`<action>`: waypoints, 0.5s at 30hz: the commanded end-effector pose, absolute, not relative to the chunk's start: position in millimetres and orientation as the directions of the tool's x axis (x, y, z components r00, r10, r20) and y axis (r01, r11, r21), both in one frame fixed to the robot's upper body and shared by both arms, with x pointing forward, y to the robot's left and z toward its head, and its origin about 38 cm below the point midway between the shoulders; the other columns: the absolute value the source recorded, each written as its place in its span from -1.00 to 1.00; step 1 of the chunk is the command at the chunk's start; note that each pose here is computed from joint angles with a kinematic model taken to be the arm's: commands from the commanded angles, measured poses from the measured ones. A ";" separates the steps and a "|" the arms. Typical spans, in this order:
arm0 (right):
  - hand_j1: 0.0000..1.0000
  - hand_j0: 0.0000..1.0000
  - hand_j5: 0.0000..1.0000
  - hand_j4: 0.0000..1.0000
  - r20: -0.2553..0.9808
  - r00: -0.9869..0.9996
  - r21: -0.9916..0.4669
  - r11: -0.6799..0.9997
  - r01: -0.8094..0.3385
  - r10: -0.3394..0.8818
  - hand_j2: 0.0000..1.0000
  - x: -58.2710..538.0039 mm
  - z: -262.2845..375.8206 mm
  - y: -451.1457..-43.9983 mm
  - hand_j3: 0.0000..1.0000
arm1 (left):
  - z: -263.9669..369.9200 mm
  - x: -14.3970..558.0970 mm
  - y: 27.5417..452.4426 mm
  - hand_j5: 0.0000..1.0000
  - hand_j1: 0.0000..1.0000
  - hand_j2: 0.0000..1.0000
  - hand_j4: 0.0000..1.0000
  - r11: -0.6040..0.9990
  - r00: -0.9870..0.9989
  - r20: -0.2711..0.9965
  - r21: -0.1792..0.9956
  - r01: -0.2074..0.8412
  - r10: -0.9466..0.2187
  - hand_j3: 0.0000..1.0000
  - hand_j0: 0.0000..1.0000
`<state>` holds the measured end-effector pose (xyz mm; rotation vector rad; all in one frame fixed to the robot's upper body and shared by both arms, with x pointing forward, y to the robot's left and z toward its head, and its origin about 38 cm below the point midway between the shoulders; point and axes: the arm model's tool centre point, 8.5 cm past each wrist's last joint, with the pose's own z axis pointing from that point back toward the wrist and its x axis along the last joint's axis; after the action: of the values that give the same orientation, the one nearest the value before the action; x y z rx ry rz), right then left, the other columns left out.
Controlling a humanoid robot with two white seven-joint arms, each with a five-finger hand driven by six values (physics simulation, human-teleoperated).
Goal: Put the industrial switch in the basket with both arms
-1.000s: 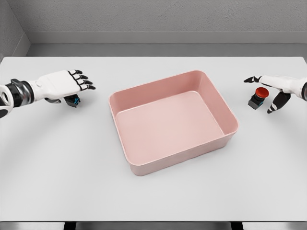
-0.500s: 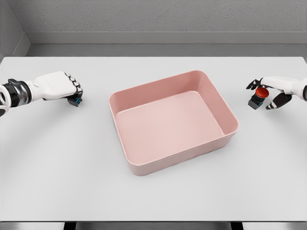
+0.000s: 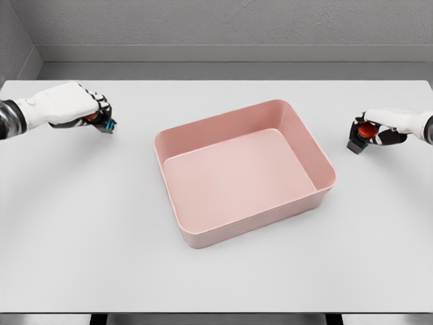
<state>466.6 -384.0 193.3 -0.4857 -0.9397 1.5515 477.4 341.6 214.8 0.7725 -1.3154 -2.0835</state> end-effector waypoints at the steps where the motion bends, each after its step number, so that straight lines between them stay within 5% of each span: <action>1: -0.09 -0.09 -0.09 -0.09 0.197 -0.219 -0.788 0.022 -0.615 0.956 -0.09 466.5 196.0 -383.9 -0.09 | 239.2 480.0 346.5 -0.39 -0.39 -0.39 -0.39 -0.252 -0.662 -0.114 0.961 0.117 -0.741 -0.39 -0.39; 10: -0.08 -0.08 -0.08 -0.08 0.158 -0.275 -0.833 -0.021 -0.553 0.948 -0.08 464.3 232.9 -376.6 -0.08 | 294.9 441.0 262.5 -0.38 -0.38 -0.38 -0.38 -0.130 -0.824 -0.143 0.988 -0.085 -0.548 -0.38 -0.38; 15: -0.08 -0.08 -0.08 -0.08 0.143 -0.295 -0.845 -0.039 -0.533 0.945 -0.08 462.6 244.0 -373.4 -0.08 | 281.5 413.0 214.9 -0.37 -0.37 -0.37 -0.37 -0.097 -0.896 -0.126 0.991 -0.093 -0.426 -0.37 -0.37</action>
<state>464.4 -374.0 241.9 -0.5638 -1.0190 1.6068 422.9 233.0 278.5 0.6174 -1.8741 -2.0789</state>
